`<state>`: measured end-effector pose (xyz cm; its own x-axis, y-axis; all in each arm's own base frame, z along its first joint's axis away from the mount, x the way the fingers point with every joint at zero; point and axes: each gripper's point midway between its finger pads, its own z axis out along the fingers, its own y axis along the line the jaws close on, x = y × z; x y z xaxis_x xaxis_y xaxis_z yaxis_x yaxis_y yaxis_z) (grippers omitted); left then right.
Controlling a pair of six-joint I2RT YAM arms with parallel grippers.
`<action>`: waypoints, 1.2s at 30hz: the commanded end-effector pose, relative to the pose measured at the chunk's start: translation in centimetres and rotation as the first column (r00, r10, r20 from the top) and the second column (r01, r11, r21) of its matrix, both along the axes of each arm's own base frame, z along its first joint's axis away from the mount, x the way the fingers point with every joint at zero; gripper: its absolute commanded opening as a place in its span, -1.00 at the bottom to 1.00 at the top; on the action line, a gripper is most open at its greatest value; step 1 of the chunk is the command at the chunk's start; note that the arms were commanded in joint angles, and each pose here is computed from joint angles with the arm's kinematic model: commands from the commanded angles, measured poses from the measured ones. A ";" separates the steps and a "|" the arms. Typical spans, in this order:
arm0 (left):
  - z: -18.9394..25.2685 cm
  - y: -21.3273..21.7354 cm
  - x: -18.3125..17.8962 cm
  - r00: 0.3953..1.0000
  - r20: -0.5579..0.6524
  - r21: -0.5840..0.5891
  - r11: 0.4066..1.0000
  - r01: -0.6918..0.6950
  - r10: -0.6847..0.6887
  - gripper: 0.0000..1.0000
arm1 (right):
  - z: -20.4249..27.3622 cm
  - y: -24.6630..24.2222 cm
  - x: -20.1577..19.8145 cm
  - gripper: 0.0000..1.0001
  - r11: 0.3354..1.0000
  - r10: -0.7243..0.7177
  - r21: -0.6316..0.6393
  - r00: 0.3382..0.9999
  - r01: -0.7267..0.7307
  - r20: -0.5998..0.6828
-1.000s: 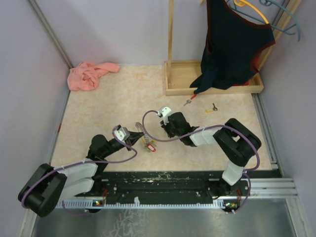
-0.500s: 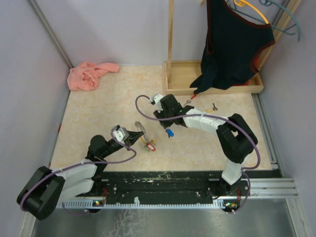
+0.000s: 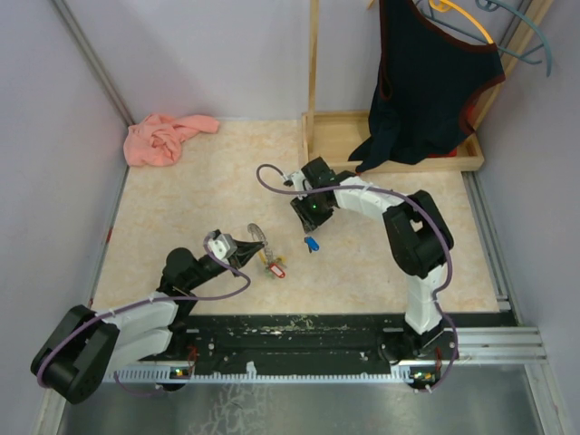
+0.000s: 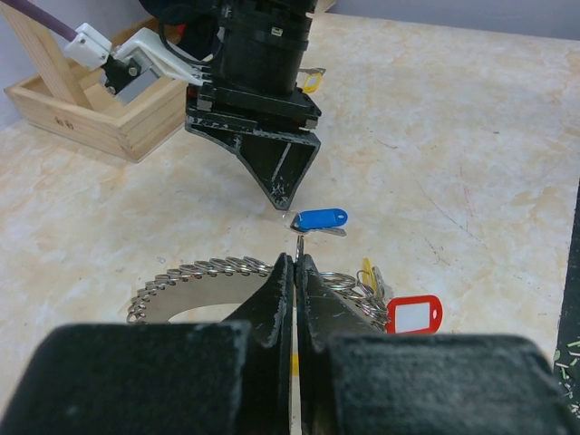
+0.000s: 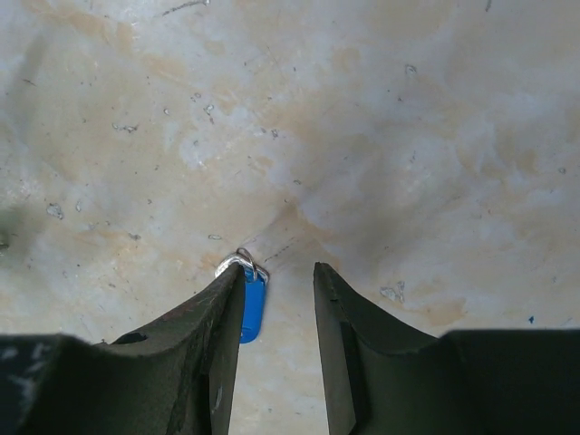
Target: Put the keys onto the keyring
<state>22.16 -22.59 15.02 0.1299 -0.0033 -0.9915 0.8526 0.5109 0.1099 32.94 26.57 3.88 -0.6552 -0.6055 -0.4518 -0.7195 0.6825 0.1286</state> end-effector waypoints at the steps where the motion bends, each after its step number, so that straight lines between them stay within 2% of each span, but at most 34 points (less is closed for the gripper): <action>1: 1.2 -0.2 0.1 0.999 0.040 -0.016 1.000 0.010 -0.009 -0.98 | 1.0 1.4 0.1 -0.27 0.995 0.086 0.053 0.995 -0.083 -0.056; 14: 1.2 -0.3 0.1 0.999 0.038 -0.014 1.000 0.012 -0.012 -0.98 | -0.3 1.8 -0.5 -0.41 0.986 0.150 0.101 0.975 -0.134 -0.162; 31: 1.2 -0.4 0.1 0.999 0.035 -0.015 1.000 0.019 -0.018 -0.98 | -0.4 1.8 -1.7 -0.72 0.977 0.189 0.138 0.960 -0.163 -0.206; 36: 1.2 -0.4 0.1 0.999 0.035 -0.016 1.000 0.020 -0.019 -0.98 | -0.6 1.7 -1.9 -0.72 0.978 0.190 0.133 0.958 -0.164 -0.216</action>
<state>22.02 -22.65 14.45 0.1102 0.0079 -0.9939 0.8583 0.5035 0.0992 30.39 27.83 2.69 -0.6502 -0.6747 -0.3494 -0.7579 0.5432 0.3613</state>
